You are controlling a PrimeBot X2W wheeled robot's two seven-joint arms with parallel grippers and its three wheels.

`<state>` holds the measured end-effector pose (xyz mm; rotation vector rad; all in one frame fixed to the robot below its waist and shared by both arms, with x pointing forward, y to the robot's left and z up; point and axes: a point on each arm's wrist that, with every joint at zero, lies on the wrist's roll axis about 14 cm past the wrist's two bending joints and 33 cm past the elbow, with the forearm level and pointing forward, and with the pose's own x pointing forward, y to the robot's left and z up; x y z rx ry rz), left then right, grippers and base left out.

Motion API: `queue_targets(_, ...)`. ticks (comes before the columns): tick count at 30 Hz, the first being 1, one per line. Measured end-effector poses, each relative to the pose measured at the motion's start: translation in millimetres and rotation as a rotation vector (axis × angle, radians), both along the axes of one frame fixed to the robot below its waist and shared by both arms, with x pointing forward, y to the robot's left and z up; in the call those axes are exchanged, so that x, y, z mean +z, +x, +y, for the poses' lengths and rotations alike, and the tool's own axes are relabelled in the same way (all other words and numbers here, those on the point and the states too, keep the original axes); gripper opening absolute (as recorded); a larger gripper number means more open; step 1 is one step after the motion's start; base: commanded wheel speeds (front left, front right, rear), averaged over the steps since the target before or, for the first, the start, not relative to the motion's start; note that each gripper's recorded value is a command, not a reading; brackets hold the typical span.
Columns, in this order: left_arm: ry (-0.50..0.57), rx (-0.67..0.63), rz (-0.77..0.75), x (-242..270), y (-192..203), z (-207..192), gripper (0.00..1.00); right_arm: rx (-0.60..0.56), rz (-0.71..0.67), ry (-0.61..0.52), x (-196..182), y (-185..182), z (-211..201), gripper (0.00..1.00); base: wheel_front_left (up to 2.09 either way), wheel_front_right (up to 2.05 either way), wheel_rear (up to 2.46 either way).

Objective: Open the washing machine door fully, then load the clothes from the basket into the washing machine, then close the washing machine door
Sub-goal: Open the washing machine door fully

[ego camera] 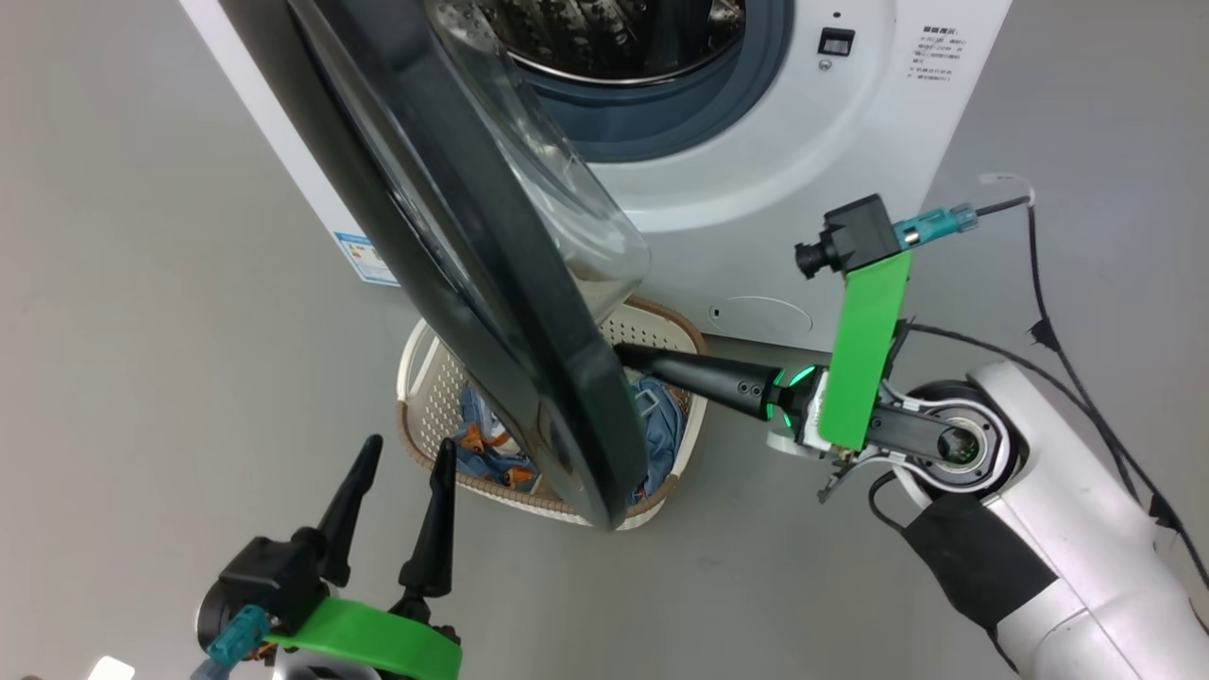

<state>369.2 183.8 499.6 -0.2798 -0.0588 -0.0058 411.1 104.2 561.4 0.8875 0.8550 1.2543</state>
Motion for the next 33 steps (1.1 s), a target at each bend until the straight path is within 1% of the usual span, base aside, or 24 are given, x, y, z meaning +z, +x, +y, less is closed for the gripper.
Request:
queue_targets(10,-0.001,0.000,-0.017,6,-5,0,1.00,0.024,-0.001,0.012,6,-16,6,0.00,0.00,0.00,0.00)
queue_targets(15,-0.004,-0.010,-0.011,4,-7,-4,1.00,-0.028,-0.016,0.000,3,-12,-1,0.00,0.00,0.00,0.00)
queue_targets(17,-0.001,-0.017,-0.011,3,-6,-5,1.00,-0.058,-0.016,-0.005,0,-10,-6,0.35,0.00,0.00,0.00)
queue_targets(18,0.000,-0.021,-0.013,4,-6,-6,1.00,-0.077,-0.017,-0.006,-1,-8,-9,0.44,0.00,0.00,0.00)
queue_targets(19,0.001,-0.025,-0.014,4,-6,-6,1.00,-0.093,-0.018,-0.007,-2,-7,-12,0.58,0.00,0.00,0.00)
queue_targets(20,0.004,-0.029,-0.014,4,-5,-7,1.00,-0.111,-0.019,-0.009,-3,-6,-15,0.95,0.00,0.00,0.00)
queue_targets(21,0.005,-0.034,-0.015,4,-5,-8,1.00,-0.131,-0.023,-0.013,-4,-4,-19,1.00,0.00,0.00,0.00)
queue_targets(33,0.019,-0.088,-0.009,1,-7,-18,1.00,-0.369,-0.011,-0.063,-28,4,-77,1.00,0.00,0.00,0.00)
